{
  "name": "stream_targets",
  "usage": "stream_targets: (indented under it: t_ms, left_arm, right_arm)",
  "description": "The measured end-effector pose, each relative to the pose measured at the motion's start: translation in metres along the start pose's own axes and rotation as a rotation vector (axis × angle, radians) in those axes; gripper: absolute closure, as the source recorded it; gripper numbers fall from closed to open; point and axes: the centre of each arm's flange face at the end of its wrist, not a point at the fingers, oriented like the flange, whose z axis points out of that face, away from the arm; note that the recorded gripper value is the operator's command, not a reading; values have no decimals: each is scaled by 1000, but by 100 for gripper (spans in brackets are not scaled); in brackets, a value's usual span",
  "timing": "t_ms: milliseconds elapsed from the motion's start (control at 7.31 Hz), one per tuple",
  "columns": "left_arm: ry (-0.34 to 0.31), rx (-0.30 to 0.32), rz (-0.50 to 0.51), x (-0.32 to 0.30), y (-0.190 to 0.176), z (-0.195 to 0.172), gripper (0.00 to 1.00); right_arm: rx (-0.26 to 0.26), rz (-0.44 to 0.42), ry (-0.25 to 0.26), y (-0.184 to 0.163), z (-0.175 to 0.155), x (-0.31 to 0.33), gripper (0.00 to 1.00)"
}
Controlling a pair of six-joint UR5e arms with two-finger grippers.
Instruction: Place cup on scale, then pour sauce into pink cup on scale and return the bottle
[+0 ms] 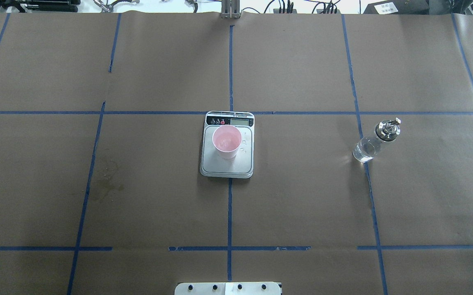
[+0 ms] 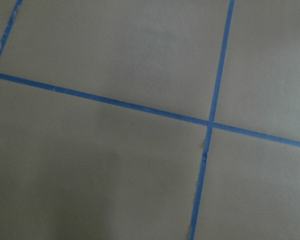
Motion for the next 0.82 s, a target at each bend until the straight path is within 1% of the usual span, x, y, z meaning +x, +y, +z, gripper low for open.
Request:
stream_targets:
  t_ms: [137,274,410,547,821]
  left_arm:
    - [18,-16,-12,0,4,5,0]
    - [45,-36,-29,0,12,13,0]
    - [76,-64,-55,1,26,23,0]
    - [121,-95,-88,3,45,36,0]
    - [234,-126,-150,2,89,67,0]
  right_arm:
    - [-62,41,-15,4,4,19,0]
    - [-94,77,-21,7,3,27,0]
    - [-94,88,-18,4,-3,27,0]
    - [-90,89,-12,0,-6,26,0]
    - [-88,91,-20,-2,-7,24,0]
